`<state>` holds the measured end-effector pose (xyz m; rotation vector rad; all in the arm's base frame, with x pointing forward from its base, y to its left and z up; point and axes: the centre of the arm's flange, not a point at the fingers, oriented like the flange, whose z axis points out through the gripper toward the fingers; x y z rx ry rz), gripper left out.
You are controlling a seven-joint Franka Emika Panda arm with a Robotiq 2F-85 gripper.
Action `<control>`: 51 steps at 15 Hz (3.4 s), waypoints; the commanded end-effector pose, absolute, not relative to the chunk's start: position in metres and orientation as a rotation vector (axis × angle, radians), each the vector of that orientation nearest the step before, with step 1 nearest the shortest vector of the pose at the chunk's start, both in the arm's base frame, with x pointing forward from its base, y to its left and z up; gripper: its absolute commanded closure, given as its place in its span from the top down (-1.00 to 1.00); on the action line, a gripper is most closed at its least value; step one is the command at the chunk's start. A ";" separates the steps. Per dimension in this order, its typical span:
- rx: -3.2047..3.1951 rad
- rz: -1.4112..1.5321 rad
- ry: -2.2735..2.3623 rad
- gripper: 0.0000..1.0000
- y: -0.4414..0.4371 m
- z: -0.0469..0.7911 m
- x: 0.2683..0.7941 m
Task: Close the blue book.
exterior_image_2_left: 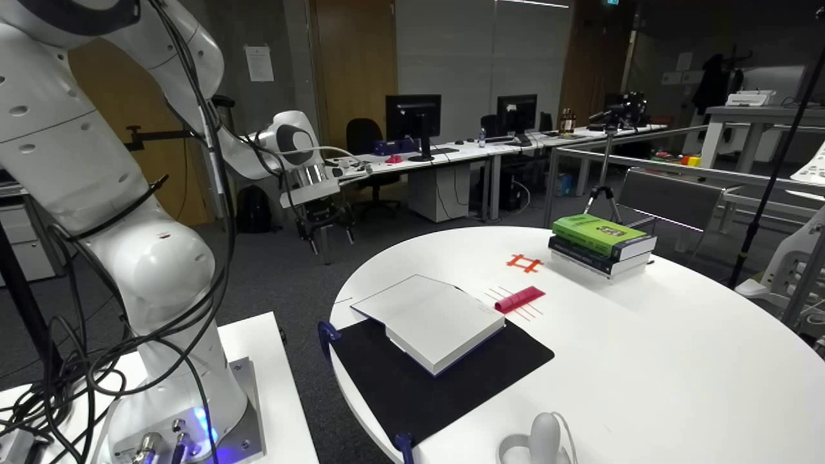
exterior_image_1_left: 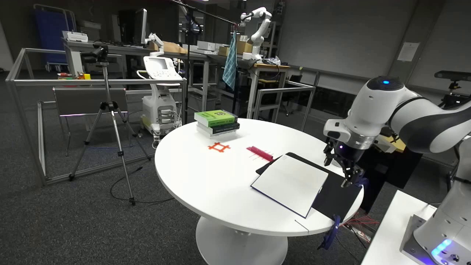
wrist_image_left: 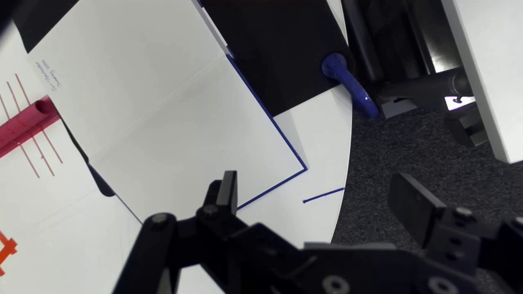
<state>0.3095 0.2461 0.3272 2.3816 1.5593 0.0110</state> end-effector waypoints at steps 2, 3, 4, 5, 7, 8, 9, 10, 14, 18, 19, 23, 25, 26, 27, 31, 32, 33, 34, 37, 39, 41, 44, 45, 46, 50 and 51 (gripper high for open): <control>2.352 -0.027 1.611 1.00 0.241 0.289 0.335; 2.348 -0.031 1.609 1.00 0.240 0.286 0.338; 2.339 -0.033 1.612 1.00 0.238 0.282 0.343; 2.323 -0.046 1.614 1.00 0.235 0.280 0.347; 2.329 -0.135 1.592 1.00 0.229 0.279 0.352; 2.340 -0.091 1.594 1.00 0.230 0.279 0.337; 2.344 -0.102 1.590 1.00 0.229 0.277 0.339; 2.344 -0.106 1.592 1.00 0.229 0.276 0.338; 2.314 0.020 1.588 1.00 0.230 0.276 0.337; 2.231 0.165 1.614 1.00 0.236 0.280 0.338; 2.212 0.194 1.619 1.00 0.237 0.281 0.338; 2.137 0.309 1.630 1.00 0.238 0.282 0.335; 2.105 0.356 1.626 1.00 0.237 0.283 0.333; 2.088 0.376 1.626 1.00 0.236 0.283 0.332; 2.071 0.395 1.622 1.00 0.234 0.282 0.332; 2.026 0.427 1.597 1.00 0.227 0.277 0.329; 2.041 0.400 1.584 1.00 0.226 0.276 0.329; 2.091 0.350 1.571 1.00 0.226 0.276 0.328; 2.058 0.366 1.593 1.00 0.235 0.276 0.332; 2.061 0.357 1.594 1.00 0.234 0.274 0.331; 2.061 0.357 1.595 1.00 0.235 0.274 0.330; 2.044 0.372 1.604 1.00 0.236 0.272 0.327; 2.015 0.456 1.593 1.00 0.243 0.264 0.317; 2.005 0.484 1.579 1.00 0.243 0.261 0.313; 1.995 0.504 1.570 1.00 0.244 0.258 0.310; 1.952 0.546 1.569 1.00 0.235 0.244 0.296; 1.927 0.544 1.584 1.00 0.231 0.242 0.293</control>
